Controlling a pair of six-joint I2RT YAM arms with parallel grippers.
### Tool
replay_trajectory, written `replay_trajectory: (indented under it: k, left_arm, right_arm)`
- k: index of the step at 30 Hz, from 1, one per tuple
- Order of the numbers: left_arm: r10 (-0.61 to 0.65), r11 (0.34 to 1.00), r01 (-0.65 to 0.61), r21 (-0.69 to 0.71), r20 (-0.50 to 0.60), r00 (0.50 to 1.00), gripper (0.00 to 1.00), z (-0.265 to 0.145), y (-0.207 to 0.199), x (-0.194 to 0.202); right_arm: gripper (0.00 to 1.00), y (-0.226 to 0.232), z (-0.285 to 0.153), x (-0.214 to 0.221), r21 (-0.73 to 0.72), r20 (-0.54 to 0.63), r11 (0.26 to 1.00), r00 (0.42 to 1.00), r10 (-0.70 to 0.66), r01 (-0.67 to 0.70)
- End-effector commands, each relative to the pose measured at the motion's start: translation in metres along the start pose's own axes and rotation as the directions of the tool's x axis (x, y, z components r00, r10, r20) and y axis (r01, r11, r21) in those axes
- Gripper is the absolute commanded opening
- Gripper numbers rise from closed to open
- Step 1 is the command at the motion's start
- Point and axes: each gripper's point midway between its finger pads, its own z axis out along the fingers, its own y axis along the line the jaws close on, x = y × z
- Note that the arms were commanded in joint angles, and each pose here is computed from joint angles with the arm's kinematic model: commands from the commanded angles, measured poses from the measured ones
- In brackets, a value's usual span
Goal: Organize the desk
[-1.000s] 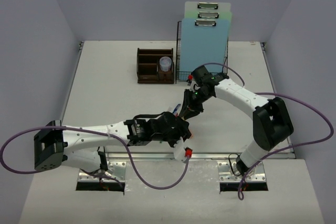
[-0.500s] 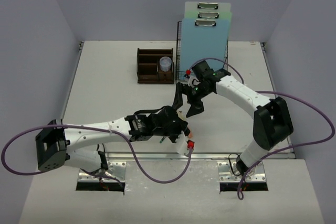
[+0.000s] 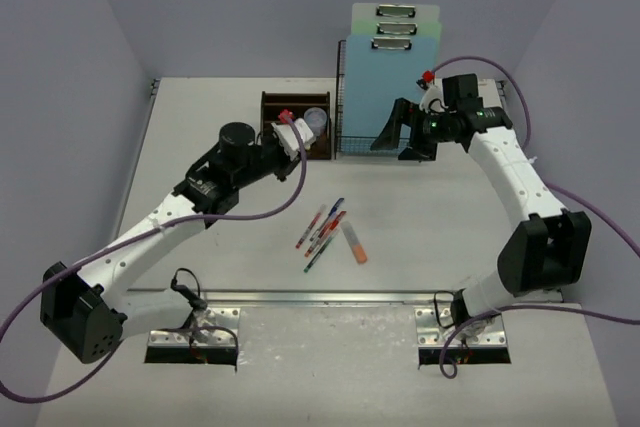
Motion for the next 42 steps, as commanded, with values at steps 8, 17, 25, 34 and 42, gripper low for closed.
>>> replay_trajectory:
  k: [8,17,25,34,42]
  left_arm:
    - [-0.279,0.906,0.324,-0.272,0.191,0.941,0.0,0.02,0.164,0.0]
    - [-0.117,0.919,0.186,-0.346,0.211,0.97,0.0,0.025,0.181,0.042]
    - [-0.084,0.926,0.146,-0.348,0.187,0.979,0.0,0.034,0.189,0.055]
    - [-0.126,0.933,0.163,-0.322,0.131,0.983,0.0,0.051,0.181,0.094]
    - [-0.166,0.916,0.187,-0.355,0.089,0.982,0.0,0.061,0.185,0.123]
  right_arm:
    - [0.99,-0.022,-0.028,0.008,0.127,0.115,0.98,0.98,-0.165,0.15]
    - [0.99,-0.031,-0.027,0.014,0.15,0.108,0.977,0.979,-0.17,0.153]
    - [0.99,-0.035,-0.024,0.014,0.16,0.105,0.977,0.981,-0.161,0.143]
    - [0.99,-0.039,-0.025,0.013,0.182,0.102,0.973,0.981,-0.165,0.145]
    - [0.99,-0.041,-0.022,0.015,0.181,0.089,0.974,0.984,-0.153,0.136]
